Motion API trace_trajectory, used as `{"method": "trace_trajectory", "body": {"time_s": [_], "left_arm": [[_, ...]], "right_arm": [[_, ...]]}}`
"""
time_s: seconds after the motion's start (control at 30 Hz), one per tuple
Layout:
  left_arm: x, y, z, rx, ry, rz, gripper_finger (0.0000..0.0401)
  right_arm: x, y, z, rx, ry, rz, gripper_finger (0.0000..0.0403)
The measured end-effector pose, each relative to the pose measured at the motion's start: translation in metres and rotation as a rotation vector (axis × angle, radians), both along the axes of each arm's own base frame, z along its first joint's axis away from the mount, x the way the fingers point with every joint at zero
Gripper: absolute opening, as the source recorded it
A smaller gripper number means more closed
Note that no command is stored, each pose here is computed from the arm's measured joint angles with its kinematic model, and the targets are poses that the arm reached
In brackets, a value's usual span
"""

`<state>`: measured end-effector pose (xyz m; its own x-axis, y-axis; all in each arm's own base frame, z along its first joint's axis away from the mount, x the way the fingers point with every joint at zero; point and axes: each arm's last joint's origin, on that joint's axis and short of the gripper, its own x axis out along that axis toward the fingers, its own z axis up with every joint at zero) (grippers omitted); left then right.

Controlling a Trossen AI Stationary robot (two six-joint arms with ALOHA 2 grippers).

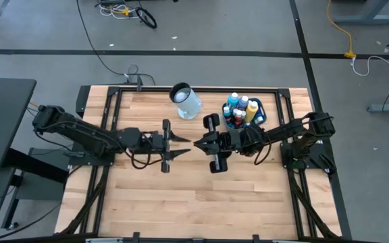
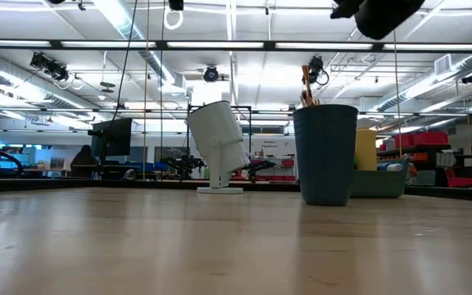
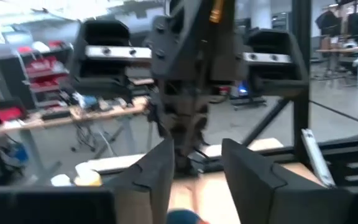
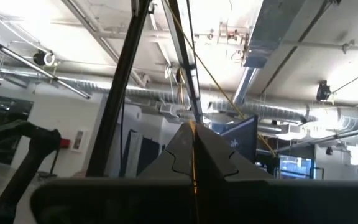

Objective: Pick & Place Paint Supplies
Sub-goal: Put the gold paintbrush into the blue cup

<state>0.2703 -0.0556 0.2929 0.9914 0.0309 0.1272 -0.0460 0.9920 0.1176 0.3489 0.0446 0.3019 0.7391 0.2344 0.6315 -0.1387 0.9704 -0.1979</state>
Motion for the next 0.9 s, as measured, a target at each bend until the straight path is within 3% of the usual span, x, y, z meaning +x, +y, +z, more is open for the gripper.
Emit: {"method": "trace_trajectory", "body": {"time_s": [0.3, 0.53, 0.73, 0.9], "left_arm": [[0.004, 0.005, 0.019, 0.029, -0.055, 0.010, 0.0187], [0.005, 0.005, 0.025, 0.046, -0.082, 0.000, 0.0190], [0.005, 0.008, 0.026, 0.060, -0.099, -0.111, 0.0189], [0.009, 0.009, 0.022, 0.080, -0.091, -0.122, 0.0189]], "right_arm": [[0.017, 0.002, 0.030, -0.013, 0.022, -0.009, 0.0005], [0.024, 0.003, 0.047, -0.071, 0.021, -0.048, 0.0005], [0.023, 0.007, 0.049, -0.168, -0.004, 0.073, 0.0003], [0.017, 0.012, 0.056, -0.200, -0.107, 0.050, 0.0003]]}}
